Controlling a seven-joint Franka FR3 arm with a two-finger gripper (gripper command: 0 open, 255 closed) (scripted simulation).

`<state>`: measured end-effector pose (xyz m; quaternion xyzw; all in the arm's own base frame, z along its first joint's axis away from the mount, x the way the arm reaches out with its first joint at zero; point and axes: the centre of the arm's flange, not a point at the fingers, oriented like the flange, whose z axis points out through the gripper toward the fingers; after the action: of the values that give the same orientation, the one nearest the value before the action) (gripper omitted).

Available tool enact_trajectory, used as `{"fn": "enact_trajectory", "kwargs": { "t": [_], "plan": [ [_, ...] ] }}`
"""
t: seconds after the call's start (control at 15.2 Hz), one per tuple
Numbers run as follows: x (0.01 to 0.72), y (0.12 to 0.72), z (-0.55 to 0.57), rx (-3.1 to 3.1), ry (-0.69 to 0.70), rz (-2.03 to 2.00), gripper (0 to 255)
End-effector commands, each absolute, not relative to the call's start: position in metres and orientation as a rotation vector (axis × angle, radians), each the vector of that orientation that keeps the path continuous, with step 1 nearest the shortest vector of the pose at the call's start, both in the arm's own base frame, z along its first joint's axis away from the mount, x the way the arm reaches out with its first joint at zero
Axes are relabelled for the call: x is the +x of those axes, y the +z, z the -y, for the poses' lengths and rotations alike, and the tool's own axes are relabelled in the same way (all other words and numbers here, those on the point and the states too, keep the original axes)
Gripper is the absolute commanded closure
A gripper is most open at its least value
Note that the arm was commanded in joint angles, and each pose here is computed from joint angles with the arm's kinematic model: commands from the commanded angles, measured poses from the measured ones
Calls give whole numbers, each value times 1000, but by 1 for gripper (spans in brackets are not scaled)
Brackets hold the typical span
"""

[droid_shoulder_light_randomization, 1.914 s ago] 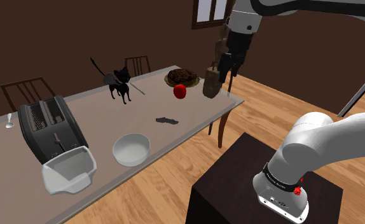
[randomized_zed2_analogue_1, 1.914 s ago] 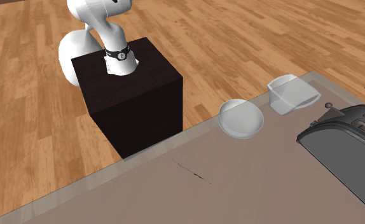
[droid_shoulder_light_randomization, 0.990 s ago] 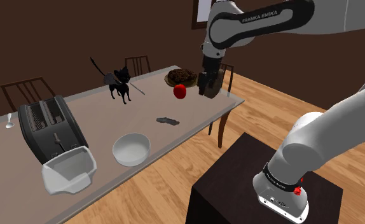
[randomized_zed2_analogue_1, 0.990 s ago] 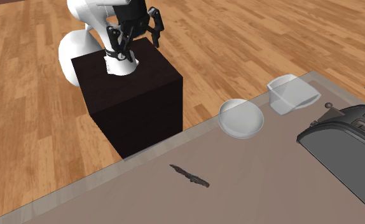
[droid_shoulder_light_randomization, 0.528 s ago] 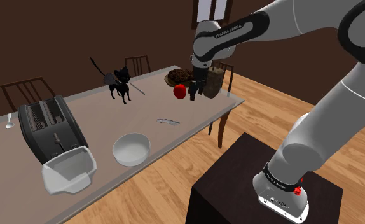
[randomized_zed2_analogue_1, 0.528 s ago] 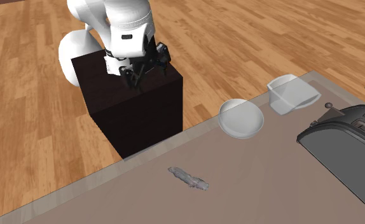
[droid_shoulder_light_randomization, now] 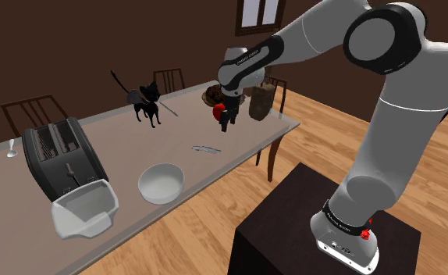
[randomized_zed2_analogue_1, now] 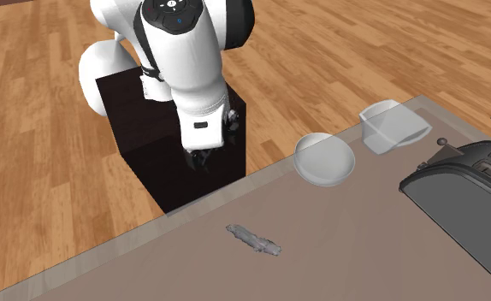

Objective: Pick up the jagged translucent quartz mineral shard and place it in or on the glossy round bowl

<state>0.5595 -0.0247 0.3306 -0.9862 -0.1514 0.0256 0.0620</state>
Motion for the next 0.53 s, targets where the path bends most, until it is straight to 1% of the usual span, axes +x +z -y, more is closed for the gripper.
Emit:
{"fn": "enact_trajectory", "kwargs": {
  "t": [0.0, 0.46],
  "plan": [
    [579, 311, 26, -2971, 84, 487, 0],
    [642, 240, 25, -2935, 110, 583, 0]
  ]
}}
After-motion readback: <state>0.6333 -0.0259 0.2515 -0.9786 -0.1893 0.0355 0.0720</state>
